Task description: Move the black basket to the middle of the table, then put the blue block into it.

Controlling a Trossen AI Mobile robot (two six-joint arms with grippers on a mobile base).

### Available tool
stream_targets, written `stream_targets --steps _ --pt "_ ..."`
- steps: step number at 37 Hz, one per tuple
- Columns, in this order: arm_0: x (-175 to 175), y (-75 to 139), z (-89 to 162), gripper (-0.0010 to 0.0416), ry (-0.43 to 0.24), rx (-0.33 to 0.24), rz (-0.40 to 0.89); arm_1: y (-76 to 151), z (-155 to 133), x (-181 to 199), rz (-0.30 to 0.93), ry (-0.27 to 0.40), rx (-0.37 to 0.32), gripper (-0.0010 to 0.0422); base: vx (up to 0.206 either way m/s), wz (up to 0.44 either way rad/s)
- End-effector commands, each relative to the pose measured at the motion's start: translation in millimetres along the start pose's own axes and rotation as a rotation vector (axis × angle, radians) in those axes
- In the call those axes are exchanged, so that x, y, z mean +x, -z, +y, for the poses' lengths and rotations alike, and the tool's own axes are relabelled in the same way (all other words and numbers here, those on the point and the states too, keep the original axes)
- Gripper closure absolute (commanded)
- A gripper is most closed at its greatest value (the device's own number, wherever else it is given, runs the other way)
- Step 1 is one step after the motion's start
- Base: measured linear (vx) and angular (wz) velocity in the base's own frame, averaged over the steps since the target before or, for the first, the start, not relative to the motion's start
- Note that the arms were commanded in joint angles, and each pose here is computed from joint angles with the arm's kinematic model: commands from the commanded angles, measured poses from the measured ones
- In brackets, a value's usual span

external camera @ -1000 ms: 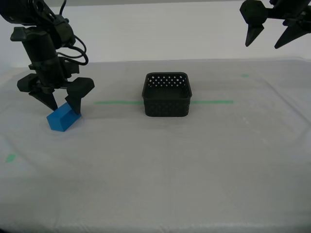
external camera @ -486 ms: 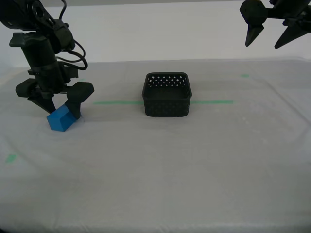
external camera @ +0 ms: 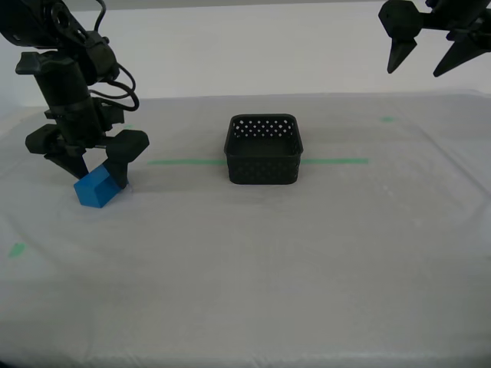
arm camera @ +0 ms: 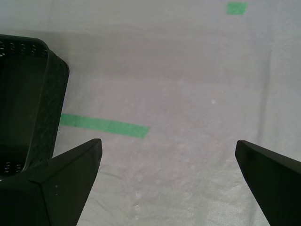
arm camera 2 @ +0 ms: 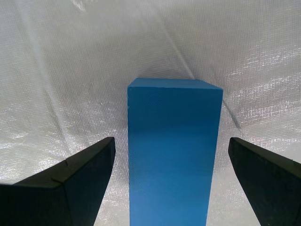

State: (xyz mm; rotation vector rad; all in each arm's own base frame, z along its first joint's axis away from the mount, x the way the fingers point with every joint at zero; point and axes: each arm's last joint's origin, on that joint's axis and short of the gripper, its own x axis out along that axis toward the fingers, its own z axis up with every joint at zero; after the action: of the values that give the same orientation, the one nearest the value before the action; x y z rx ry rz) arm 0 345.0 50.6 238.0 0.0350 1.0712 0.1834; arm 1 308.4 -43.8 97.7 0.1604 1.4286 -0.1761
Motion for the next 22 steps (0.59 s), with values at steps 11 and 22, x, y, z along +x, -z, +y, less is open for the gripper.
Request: stream_targets --steps 11,22 --pt "-0.2 0.0 0.5 0.0007 -0.003 -0.002 0.0 0.7 -3.5 0.6 0.004 0.006 0.011 0.0123 0.0 0.0" --pt "-0.2 0.0 0.5 0.0007 -0.003 -0.002 -0.001 0.7 -4.2 0.7 0.003 0.006 0.011 0.0206 0.0 0.0"
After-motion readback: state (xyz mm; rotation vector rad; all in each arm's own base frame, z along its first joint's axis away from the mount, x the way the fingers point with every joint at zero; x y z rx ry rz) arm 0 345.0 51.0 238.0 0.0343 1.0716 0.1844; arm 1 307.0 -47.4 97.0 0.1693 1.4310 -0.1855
